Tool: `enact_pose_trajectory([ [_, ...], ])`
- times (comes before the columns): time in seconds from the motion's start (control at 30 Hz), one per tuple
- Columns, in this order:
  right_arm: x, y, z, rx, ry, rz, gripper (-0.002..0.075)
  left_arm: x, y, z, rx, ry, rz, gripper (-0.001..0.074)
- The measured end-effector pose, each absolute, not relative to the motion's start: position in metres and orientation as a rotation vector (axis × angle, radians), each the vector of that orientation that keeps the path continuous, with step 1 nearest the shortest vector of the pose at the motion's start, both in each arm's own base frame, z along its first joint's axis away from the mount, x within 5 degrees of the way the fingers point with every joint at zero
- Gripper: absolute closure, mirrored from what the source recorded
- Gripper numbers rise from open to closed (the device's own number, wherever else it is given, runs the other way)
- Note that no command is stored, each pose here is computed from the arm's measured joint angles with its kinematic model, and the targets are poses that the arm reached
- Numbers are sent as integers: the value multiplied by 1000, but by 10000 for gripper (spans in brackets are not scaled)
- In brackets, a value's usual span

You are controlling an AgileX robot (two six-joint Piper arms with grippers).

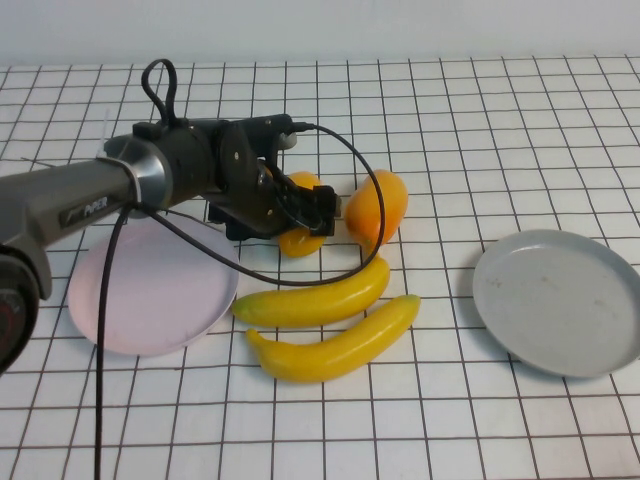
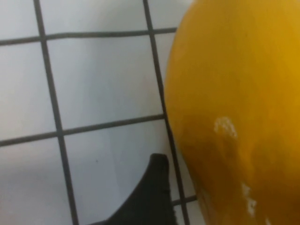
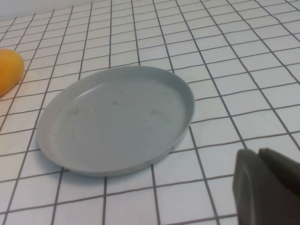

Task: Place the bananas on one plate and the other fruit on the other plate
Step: Put one type of fruit in the left plate

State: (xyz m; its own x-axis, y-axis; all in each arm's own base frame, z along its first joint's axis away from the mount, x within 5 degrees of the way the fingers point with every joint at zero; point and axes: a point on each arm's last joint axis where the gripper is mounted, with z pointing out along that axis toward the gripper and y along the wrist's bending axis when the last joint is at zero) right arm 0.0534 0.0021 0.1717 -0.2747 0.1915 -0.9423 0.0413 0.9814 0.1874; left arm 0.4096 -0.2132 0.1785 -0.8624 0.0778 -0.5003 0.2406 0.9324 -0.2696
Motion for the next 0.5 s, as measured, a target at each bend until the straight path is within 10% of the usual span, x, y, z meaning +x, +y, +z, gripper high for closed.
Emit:
enact_pose_trajectory([
  [0.23,53,2,172,170,1847,146,742,411,-210,181,308,2585,-367,229],
  [0.5,53,2,172,170,1847,146,742,408,-201,224,428,2483,-245,228],
])
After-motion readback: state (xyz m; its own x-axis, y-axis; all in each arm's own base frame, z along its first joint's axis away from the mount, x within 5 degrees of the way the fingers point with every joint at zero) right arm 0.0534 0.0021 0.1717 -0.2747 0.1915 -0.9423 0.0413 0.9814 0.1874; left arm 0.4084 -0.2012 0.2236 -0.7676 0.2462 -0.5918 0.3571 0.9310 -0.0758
